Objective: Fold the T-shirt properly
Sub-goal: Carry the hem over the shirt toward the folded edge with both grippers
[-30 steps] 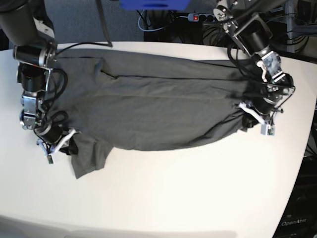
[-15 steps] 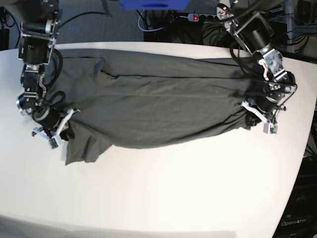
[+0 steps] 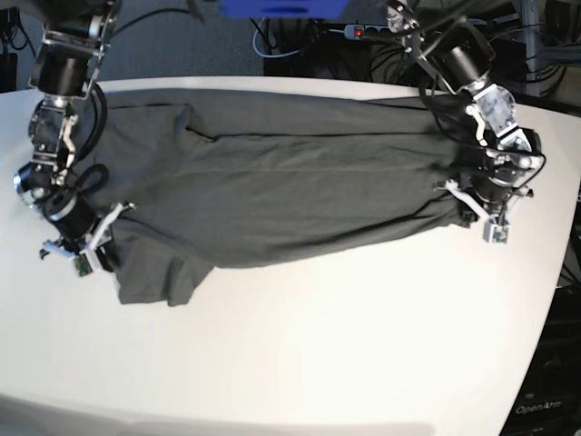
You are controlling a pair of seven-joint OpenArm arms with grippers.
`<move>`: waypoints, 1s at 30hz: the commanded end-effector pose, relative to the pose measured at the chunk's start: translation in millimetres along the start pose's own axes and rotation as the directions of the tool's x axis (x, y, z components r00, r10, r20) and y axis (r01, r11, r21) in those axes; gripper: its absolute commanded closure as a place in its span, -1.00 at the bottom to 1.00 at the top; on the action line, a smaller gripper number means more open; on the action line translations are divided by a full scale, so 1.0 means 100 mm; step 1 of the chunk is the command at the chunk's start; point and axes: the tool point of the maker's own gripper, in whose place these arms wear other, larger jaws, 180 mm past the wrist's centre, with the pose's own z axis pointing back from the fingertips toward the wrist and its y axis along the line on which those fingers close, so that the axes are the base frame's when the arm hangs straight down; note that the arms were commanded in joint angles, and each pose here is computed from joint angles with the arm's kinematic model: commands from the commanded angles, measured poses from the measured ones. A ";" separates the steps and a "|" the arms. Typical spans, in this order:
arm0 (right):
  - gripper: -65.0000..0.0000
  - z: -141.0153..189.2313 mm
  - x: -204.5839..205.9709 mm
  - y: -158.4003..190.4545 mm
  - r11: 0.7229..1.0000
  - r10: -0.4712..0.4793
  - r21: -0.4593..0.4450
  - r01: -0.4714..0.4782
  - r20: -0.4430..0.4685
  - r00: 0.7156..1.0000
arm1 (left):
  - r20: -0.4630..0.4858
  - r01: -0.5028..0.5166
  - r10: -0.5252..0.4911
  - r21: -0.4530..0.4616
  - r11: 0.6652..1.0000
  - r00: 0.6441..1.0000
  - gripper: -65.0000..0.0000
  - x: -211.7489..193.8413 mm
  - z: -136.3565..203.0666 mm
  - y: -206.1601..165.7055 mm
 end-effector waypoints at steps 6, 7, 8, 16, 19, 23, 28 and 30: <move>0.77 -0.03 0.14 -0.08 1.000 -0.013 -0.015 0.013 0.045 0.999 | -0.089 0.031 -0.029 0.026 0.999 0.996 0.92 -0.17 0.01 0.07; 0.75 -0.04 0.14 -0.09 1.000 -0.014 -0.014 0.015 0.045 0.999 | -0.089 0.031 -0.029 0.026 0.999 0.996 0.92 -0.17 0.01 0.07; 0.71 -0.06 0.17 -0.11 1.000 -0.016 -0.017 0.017 0.052 0.999 | -0.089 0.031 -0.029 0.026 0.999 0.996 0.92 -0.17 0.01 0.07; 0.63 -0.29 0.16 -0.31 0.996 -0.090 -0.017 0.091 0.034 0.995 | -0.097 0.031 -0.028 0.025 0.999 0.995 0.92 -0.21 0.02 0.06; 0.63 -0.32 0.22 -0.41 0.995 -0.096 -0.024 0.097 0.042 0.995 | -0.097 0.032 -0.029 0.026 0.999 0.995 0.92 -0.21 0.02 0.07; 0.63 -0.34 0.29 -0.44 0.995 -0.093 -0.029 0.094 0.054 0.994 | -0.099 0.032 -0.029 0.028 0.999 0.995 0.92 -0.22 0.03 0.08; 0.63 -0.34 0.29 -0.43 0.995 -0.097 -0.028 0.099 0.057 0.994 | -0.099 0.032 -0.029 0.028 0.999 0.995 0.92 -0.22 0.03 0.08; 0.63 -0.34 0.29 -0.43 0.995 -0.098 -0.027 0.099 0.056 0.994 | -0.099 0.033 -0.030 0.028 0.999 0.995 0.92 -0.21 0.02 0.08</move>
